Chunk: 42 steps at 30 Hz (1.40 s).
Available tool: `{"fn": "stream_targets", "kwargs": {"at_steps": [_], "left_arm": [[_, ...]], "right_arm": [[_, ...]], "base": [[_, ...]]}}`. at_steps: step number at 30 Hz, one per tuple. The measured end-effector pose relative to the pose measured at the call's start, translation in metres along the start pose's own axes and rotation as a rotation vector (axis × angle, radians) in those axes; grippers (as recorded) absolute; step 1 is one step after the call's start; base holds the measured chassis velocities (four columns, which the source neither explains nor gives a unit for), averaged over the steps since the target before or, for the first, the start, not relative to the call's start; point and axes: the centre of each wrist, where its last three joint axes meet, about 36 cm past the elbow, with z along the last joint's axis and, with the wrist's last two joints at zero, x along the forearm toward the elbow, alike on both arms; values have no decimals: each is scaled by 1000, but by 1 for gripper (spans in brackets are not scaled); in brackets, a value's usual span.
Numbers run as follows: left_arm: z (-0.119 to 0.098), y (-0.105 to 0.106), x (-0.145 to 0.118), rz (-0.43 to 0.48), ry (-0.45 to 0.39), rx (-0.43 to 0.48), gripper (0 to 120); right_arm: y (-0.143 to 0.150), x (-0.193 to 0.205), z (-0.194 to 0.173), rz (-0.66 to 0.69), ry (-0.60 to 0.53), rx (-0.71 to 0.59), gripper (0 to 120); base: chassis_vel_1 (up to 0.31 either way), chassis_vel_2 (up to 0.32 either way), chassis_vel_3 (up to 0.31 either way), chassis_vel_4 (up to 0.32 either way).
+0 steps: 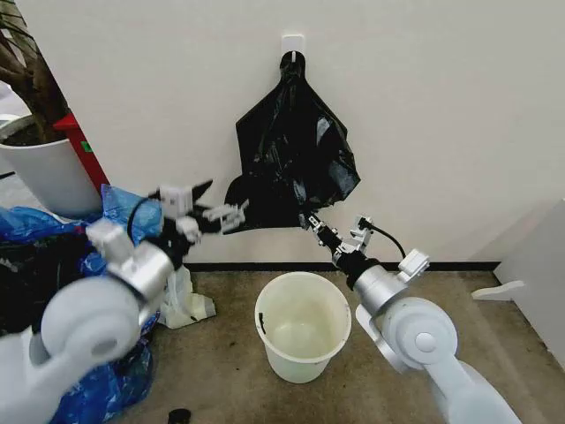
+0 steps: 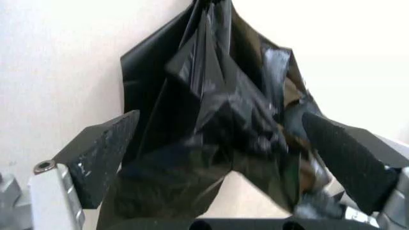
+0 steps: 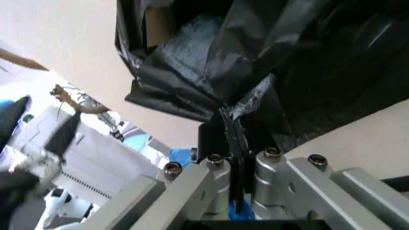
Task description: Place the garbage bag over the trash bin.
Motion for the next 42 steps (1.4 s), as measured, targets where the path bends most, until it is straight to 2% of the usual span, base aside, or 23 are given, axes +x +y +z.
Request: {"fn": "stream_targets", "kwargs": {"at_steps": [3, 7, 9, 13, 15, 19, 21, 28, 37, 42], "left_arm": [[-16, 5, -10, 8, 6, 11, 100], [-29, 2, -24, 21, 12, 12, 100], [-35, -4, -36, 25, 19, 20, 100], [-55, -24, -77, 32, 6, 14, 100], [-59, -28, -83, 26, 6, 8, 100], [-68, -46, -102, -44, 59, -53, 100], [-69, -53, -105, -102, 110, -105, 100], [-64, -65, -109, -164, 190, -201, 100], [-43, -78, -134, -175, 271, -218, 100], [-35, -81, -146, -251, 287, -230, 100]], "right_arm": [[1, -2, 4, -5, 11, 15, 0], [3, -5, 9, -14, 21, 32, 0], [5, -6, 10, -19, 25, 35, 0], [6, -4, 12, -18, 27, 42, 0], [6, -3, 13, -17, 26, 43, 0], [6, 1, 15, -14, 27, 44, 0], [5, 3, 15, -13, 26, 44, 0], [3, 5, 17, -12, 23, 44, 0], [4, 3, 23, -12, 34, 45, 0], [2, 7, 24, 2, 35, 44, 0]], "base": [[0, 0, 0, 0], [0, 0, 0, 0], [0, 0, 0, 0], [0, 0, 0, 0], [0, 0, 0, 0], [0, 0, 0, 0], [0, 0, 0, 0], [0, 0, 0, 0], [0, 0, 0, 0], [0, 0, 0, 0]]}}
